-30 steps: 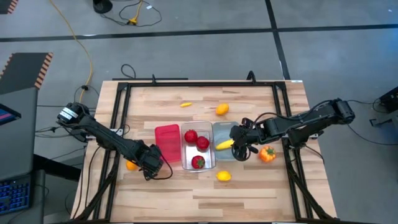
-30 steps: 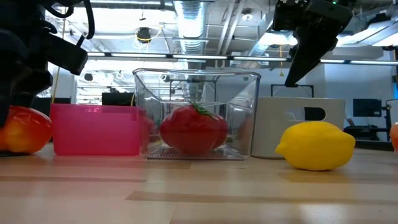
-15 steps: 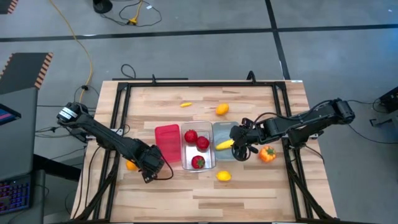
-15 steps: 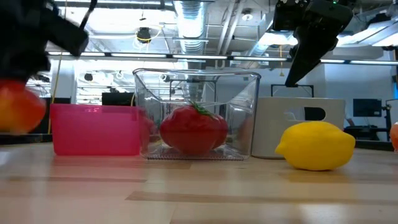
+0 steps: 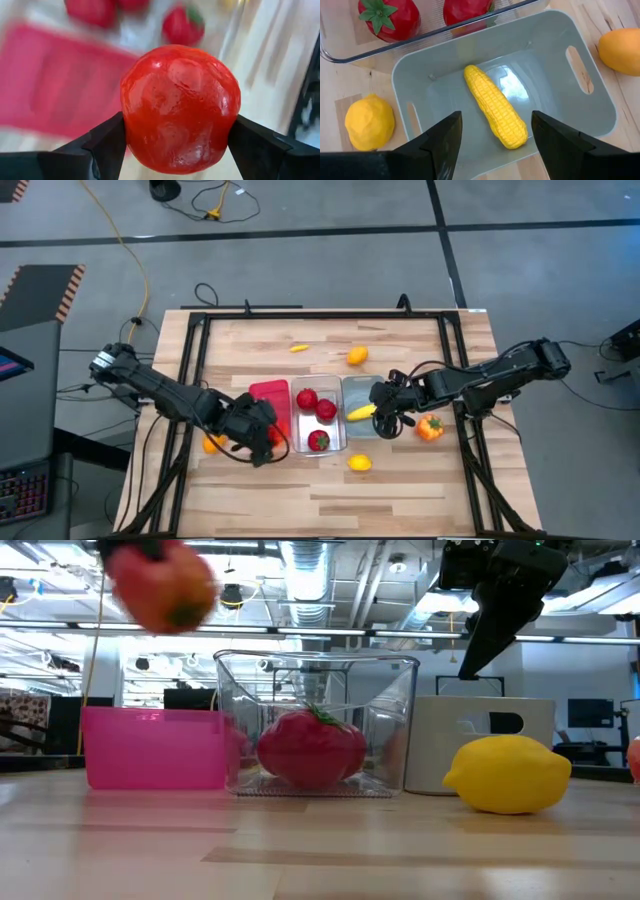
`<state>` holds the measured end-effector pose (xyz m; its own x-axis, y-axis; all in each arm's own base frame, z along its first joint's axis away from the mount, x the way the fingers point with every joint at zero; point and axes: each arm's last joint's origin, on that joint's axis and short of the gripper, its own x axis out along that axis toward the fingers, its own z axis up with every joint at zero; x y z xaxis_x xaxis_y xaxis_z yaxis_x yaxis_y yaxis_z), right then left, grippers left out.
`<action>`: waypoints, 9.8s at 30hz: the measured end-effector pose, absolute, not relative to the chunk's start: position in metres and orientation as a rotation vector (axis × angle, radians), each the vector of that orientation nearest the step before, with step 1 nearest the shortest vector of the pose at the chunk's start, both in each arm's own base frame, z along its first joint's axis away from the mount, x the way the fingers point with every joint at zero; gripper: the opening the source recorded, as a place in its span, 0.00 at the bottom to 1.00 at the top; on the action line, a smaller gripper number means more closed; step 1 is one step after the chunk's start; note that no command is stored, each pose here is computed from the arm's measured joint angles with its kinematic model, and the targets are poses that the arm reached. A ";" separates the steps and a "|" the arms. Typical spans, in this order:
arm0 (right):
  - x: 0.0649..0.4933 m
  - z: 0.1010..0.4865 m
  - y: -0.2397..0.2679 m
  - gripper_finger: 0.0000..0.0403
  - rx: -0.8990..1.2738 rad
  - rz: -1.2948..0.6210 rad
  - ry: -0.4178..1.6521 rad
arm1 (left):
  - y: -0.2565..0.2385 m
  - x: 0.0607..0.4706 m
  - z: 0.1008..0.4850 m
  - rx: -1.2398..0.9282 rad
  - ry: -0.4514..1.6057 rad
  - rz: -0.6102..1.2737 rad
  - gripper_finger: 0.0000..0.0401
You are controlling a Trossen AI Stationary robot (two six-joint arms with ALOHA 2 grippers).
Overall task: Sort produce into baskets
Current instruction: Put the left orange tomato into the transparent bin, then put the orange tomato into the transparent bin
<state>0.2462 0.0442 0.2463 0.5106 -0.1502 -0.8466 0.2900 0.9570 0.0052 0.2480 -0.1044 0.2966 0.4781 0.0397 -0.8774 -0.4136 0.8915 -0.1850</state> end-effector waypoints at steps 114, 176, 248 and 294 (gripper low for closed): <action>0.134 0.232 0.082 0.71 -0.031 -0.083 1.539 | -0.025 0.321 0.273 -0.245 0.892 0.275 0.98; 0.160 0.235 0.083 0.71 0.273 0.076 1.432 | -0.025 0.321 0.273 -0.262 0.891 0.293 0.98; 0.188 0.174 0.074 0.92 -0.086 -0.028 1.846 | -0.025 0.321 0.273 -0.262 0.891 0.292 0.98; 0.179 0.258 0.035 0.73 0.201 -0.031 1.366 | -0.025 0.321 0.273 -0.261 0.891 0.293 0.98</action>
<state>0.1788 0.0347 0.2583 0.2063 0.0946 -0.9739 0.1393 0.9823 0.1249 0.3211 -0.0247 0.2729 0.5938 0.1409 -0.7922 -0.3561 0.9289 -0.1017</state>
